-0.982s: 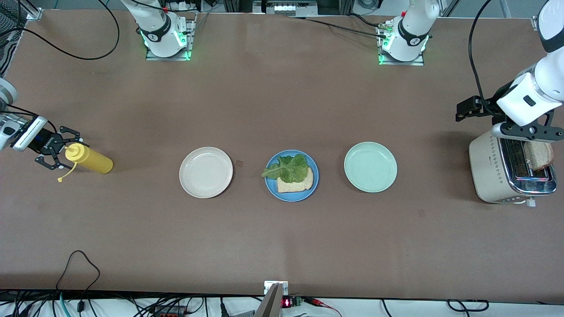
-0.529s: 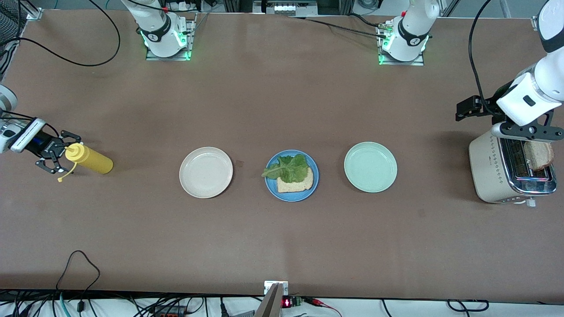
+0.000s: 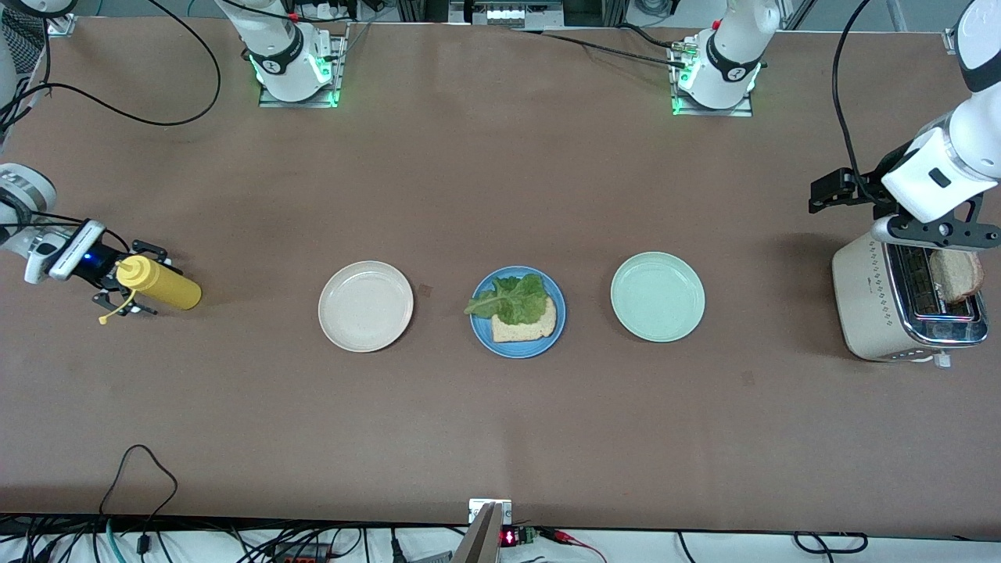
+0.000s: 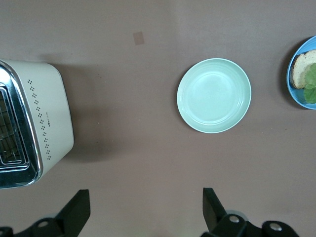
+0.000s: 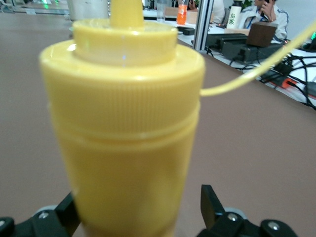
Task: Make sandwich in blue plate with both arms
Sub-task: 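Grasp the yellow squeeze bottle with the right gripper and lift it, then tilt the yellow bottle over the lettuce on the blue plate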
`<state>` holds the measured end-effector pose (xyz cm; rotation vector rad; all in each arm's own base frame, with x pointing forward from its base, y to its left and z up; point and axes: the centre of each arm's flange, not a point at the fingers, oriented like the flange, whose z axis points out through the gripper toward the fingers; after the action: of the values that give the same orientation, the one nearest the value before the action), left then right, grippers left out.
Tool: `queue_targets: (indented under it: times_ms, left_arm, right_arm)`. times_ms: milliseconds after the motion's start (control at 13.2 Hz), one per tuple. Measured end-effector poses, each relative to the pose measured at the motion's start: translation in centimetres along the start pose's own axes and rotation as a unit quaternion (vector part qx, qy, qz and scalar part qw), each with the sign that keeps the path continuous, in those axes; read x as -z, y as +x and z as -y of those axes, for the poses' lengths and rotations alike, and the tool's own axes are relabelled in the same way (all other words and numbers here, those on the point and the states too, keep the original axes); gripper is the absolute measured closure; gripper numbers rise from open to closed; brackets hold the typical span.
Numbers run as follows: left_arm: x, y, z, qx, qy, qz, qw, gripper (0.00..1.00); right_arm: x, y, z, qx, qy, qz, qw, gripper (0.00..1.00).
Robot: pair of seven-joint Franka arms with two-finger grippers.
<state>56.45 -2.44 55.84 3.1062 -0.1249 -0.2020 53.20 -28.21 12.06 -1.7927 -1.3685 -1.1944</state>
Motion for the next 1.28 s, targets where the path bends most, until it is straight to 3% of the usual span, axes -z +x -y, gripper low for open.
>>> queue_targets:
  times_ms: [227, 453, 604, 831, 1057, 1284]
  left_arm:
    - [0.0, 0.0, -0.2, 0.004, 0.000, 0.000, 1.000, 0.00]
    - [0.0, 0.0, -0.2, 0.004, 0.000, 0.000, 1.000, 0.00]
    - [0.0, 0.0, -0.2, 0.005, 0.000, 0.000, 1.000, 0.00]
    - [0.0, 0.0, -0.2, 0.005, 0.000, 0.000, 1.000, 0.00]
    - [0.0, 0.0, -0.2, 0.005, 0.000, 0.000, 1.000, 0.00]
    - [0.0, 0.0, -0.3, 0.005, 0.000, 0.000, 1.000, 0.00]
  right_arm:
    - [-2.6, 0.8, -0.3, 0.004, 0.013, -0.015, 1.000, 0.00]
    - [-3.2, 2.5, -1.8, 0.027, 0.011, 0.007, 1.000, 0.33]
    - [-3.1, 4.9, -3.2, 0.055, 0.013, 0.040, 0.998, 0.40]
    - [-4.0, 11.6, -5.7, 0.097, 0.031, 0.110, 0.989, 0.40]
    - [-7.1, 20.6, -7.0, 0.120, 0.057, 0.186, 0.974, 0.40]
    - [-12.8, 28.2, -6.4, 0.128, 0.076, 0.254, 0.956, 0.53]
